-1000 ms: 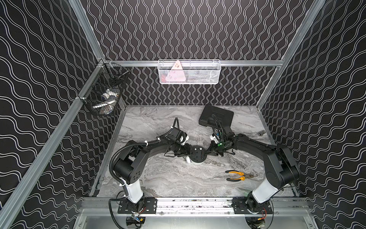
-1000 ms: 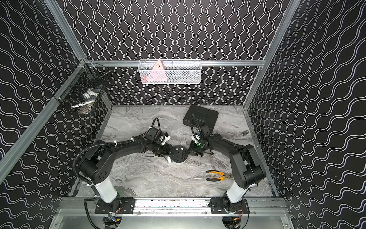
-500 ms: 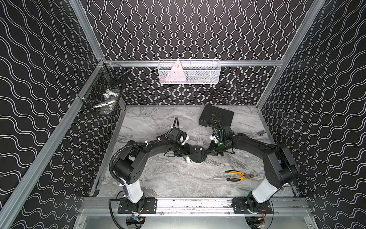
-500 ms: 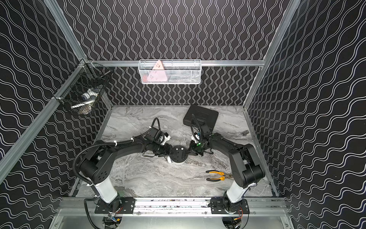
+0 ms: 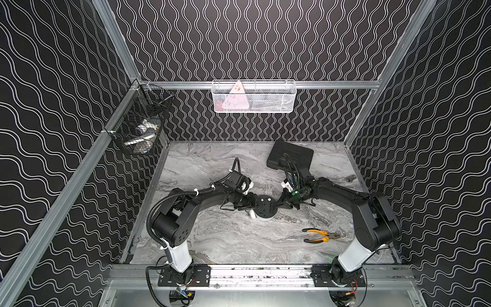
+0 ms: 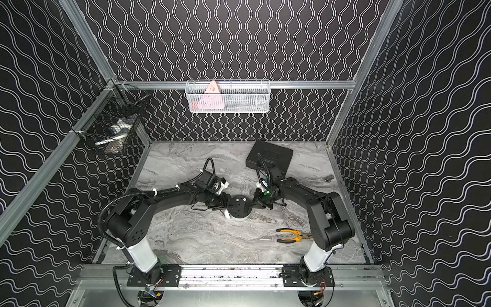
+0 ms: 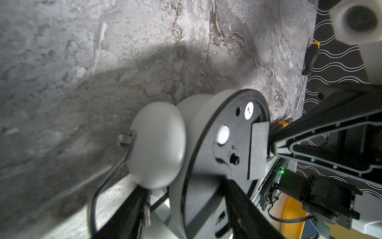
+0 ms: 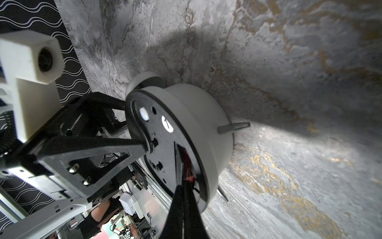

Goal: Insert the battery into the alarm
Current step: Install the cover on the alarm.

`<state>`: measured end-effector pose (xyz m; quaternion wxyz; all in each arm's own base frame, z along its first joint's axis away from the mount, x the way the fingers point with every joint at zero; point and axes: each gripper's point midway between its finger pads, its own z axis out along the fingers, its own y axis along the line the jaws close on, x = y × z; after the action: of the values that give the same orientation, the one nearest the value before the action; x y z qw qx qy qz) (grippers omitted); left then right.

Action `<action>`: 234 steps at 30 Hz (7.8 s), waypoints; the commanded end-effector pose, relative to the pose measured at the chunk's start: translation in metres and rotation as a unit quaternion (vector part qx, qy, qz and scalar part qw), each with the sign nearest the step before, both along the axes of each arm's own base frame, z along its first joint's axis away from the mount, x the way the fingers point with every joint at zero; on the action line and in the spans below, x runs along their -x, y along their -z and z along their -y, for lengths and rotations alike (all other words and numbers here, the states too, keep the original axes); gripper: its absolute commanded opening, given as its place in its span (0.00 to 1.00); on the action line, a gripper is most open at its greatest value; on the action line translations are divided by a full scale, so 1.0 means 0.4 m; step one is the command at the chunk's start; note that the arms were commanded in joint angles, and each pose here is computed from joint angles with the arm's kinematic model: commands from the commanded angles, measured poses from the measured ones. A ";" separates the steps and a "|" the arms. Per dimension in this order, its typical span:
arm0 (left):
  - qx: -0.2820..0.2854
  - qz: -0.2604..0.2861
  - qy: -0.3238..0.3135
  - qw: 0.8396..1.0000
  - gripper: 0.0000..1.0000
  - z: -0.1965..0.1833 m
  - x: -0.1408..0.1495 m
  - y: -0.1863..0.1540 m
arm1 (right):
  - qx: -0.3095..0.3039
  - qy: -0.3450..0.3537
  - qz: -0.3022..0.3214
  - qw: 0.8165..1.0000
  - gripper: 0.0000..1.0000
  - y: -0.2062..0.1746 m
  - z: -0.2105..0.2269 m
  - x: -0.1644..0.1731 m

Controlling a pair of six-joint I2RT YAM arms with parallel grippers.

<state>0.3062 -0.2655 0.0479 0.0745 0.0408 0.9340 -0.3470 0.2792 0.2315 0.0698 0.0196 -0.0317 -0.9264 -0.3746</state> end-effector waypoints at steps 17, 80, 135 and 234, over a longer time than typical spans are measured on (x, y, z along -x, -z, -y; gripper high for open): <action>-0.085 -0.027 -0.013 0.996 0.60 -0.068 0.033 0.071 | 0.007 -0.011 -0.003 1.000 0.00 0.020 -0.003 -0.007; -0.079 -0.026 -0.014 0.996 0.60 -0.064 0.032 0.065 | 0.047 0.005 -0.026 0.999 0.35 0.012 0.033 0.024; -0.078 -0.027 -0.014 0.996 0.59 -0.063 0.033 0.068 | 0.093 -0.002 -0.041 0.995 0.27 0.086 0.037 0.029; -0.090 0.020 -0.036 0.995 0.81 -0.060 -0.032 -0.037 | 0.083 0.017 0.085 0.993 0.47 -0.075 0.065 0.000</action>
<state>0.3180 -0.2488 0.0563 0.1004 0.0336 0.9553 -0.2761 0.2837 0.2132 0.1027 -0.0681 -0.0213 -0.9459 -0.3165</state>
